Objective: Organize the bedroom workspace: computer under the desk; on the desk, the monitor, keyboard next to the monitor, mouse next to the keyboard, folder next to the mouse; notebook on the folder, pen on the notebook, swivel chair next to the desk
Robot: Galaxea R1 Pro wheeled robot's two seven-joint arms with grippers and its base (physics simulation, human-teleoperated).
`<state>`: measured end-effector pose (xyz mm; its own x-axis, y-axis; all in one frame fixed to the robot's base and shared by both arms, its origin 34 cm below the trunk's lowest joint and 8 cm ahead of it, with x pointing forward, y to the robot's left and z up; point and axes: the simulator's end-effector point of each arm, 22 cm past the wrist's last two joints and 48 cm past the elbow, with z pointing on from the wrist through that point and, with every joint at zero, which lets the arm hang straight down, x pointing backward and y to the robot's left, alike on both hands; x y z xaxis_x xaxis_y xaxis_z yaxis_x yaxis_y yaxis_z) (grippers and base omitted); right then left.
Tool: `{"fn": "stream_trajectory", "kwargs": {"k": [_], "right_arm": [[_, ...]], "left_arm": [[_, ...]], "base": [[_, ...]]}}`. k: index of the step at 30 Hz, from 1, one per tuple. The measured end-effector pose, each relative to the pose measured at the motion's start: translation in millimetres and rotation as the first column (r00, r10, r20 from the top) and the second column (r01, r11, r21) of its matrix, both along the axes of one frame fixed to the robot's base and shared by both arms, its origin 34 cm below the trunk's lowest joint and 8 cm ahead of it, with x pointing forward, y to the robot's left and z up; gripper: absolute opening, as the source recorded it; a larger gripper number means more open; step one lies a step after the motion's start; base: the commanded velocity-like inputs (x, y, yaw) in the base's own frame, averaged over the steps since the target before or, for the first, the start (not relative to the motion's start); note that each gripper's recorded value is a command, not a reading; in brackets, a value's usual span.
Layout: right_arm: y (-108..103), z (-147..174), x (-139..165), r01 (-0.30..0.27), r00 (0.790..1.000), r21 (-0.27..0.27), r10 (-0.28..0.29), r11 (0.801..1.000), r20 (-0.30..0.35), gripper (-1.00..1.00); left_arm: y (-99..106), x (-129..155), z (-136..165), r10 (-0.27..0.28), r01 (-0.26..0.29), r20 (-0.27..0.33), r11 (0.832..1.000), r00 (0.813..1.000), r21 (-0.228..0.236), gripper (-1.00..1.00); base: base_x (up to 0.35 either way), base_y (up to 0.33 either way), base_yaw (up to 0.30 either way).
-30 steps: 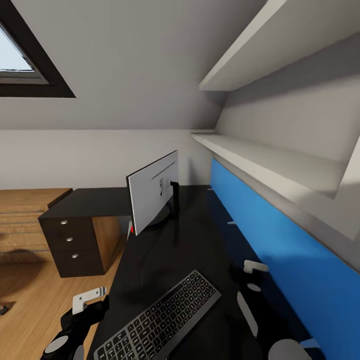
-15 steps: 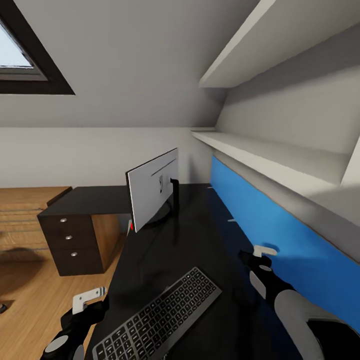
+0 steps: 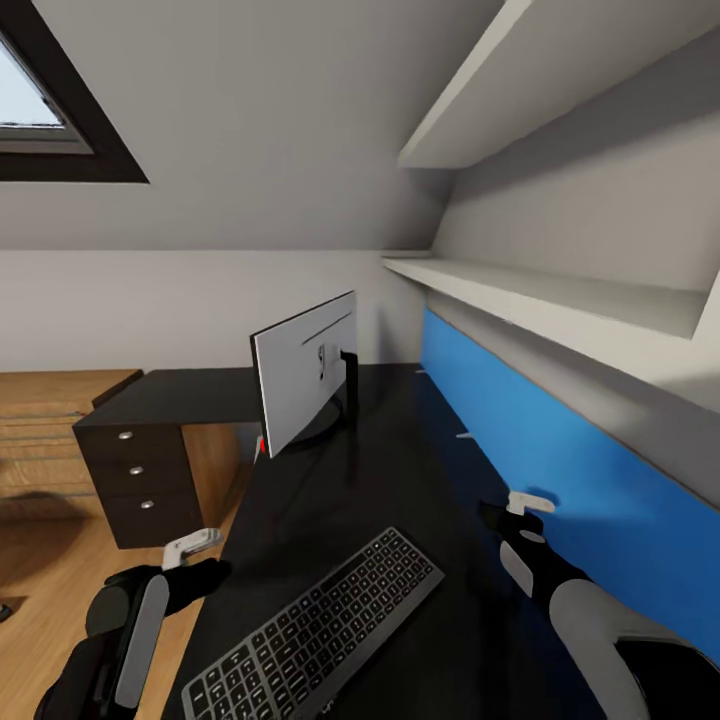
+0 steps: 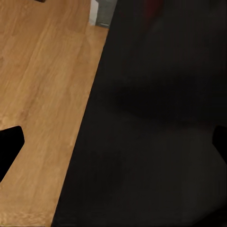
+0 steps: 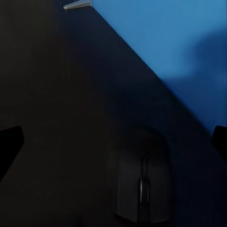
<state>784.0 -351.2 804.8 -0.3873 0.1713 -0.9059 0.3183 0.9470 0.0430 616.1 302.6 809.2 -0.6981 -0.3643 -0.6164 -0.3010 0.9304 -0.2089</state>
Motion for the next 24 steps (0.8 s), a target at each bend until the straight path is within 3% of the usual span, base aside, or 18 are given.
{"fn": "stream_trajectory", "kwargs": {"k": [3, 11, 17, 24], "right_arm": [[-1, -7, -1, 0.01, 1.0, 0.013, -0.01, 1.0, -0.002, 1.0], [-11, -27, -7, 0.061, 0.998, 0.076, -0.061, 0.995, -0.008, 1.0], [-21, -36, -10, 0.076, 0.997, 0.076, -0.075, 0.994, -0.01, 1.0], [-28, -35, -10, 0.084, 0.996, 0.071, -0.083, 0.994, -0.011, 1.0]], "left_arm": [[13, -3, -13, 0.022, -0.022, -0.019, 1.0, 1.0, -0.013, 1.0], [29, 0, -17, 0.046, -0.046, 0.011, 0.999, 0.999, -0.003, 1.0], [51, -5, -23, 0.099, -0.099, 0.019, 0.995, 0.995, -0.008, 1.0], [57, -6, -23, 0.115, -0.115, 0.021, 0.993, 0.993, -0.011, 1.0]], "base": [[0.0, 0.0, 0.0], [0.0, 0.0, 0.0], [0.0, 0.0, 0.0], [0.0, 0.0, 0.0]]}}
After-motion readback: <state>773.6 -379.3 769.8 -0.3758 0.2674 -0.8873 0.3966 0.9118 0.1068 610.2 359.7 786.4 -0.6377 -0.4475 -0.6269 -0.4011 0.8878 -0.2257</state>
